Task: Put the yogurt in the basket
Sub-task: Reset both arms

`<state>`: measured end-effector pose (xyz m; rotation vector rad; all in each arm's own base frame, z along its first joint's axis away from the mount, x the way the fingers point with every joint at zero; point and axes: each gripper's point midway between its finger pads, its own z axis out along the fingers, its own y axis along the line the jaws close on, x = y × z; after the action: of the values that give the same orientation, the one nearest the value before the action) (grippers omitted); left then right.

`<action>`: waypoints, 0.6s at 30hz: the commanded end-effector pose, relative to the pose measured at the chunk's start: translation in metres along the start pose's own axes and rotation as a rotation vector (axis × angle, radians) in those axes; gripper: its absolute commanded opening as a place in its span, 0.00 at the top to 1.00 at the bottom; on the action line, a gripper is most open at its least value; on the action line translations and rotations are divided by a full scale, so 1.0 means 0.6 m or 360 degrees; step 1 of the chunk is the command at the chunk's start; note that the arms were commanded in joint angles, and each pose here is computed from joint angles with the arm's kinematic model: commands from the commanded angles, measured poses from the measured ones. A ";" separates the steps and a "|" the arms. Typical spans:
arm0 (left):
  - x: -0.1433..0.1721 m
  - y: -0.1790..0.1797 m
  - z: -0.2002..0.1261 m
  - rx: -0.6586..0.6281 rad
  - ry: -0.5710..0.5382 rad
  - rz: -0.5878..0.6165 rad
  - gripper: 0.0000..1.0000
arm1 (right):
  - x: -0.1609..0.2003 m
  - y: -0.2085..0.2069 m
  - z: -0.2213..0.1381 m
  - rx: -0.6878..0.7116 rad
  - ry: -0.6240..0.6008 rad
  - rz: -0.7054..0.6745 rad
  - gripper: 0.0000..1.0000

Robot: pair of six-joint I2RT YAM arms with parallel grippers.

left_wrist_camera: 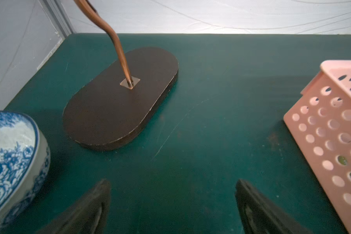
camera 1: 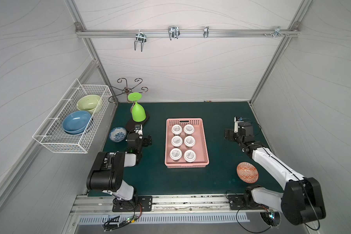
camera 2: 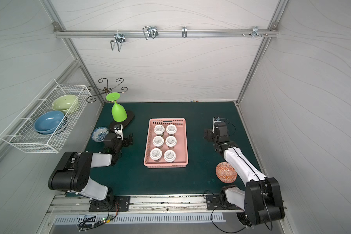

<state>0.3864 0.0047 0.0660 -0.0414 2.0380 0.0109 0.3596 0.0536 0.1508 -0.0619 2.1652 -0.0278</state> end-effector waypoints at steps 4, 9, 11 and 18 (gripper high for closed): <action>-0.046 0.025 0.005 -0.0102 -0.0134 -0.0091 0.01 | 0.000 -0.034 0.024 0.0187 -0.0198 -0.0009 0.01; -0.046 0.026 0.005 -0.0104 -0.0132 -0.0091 0.01 | 0.037 -0.038 0.049 0.0213 -0.0210 -0.0019 0.01; -0.045 0.026 0.005 -0.0101 -0.0130 -0.0096 0.01 | 0.049 -0.039 0.057 0.0218 -0.0218 -0.0022 0.01; -0.047 0.026 0.005 -0.0101 -0.0135 -0.0093 0.00 | 0.042 -0.032 0.062 0.0184 -0.0277 -0.0058 0.01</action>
<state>0.3874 0.0169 0.0667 -0.1225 2.0328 0.0372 0.3660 0.0337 0.0916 -0.0426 2.0720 -0.1635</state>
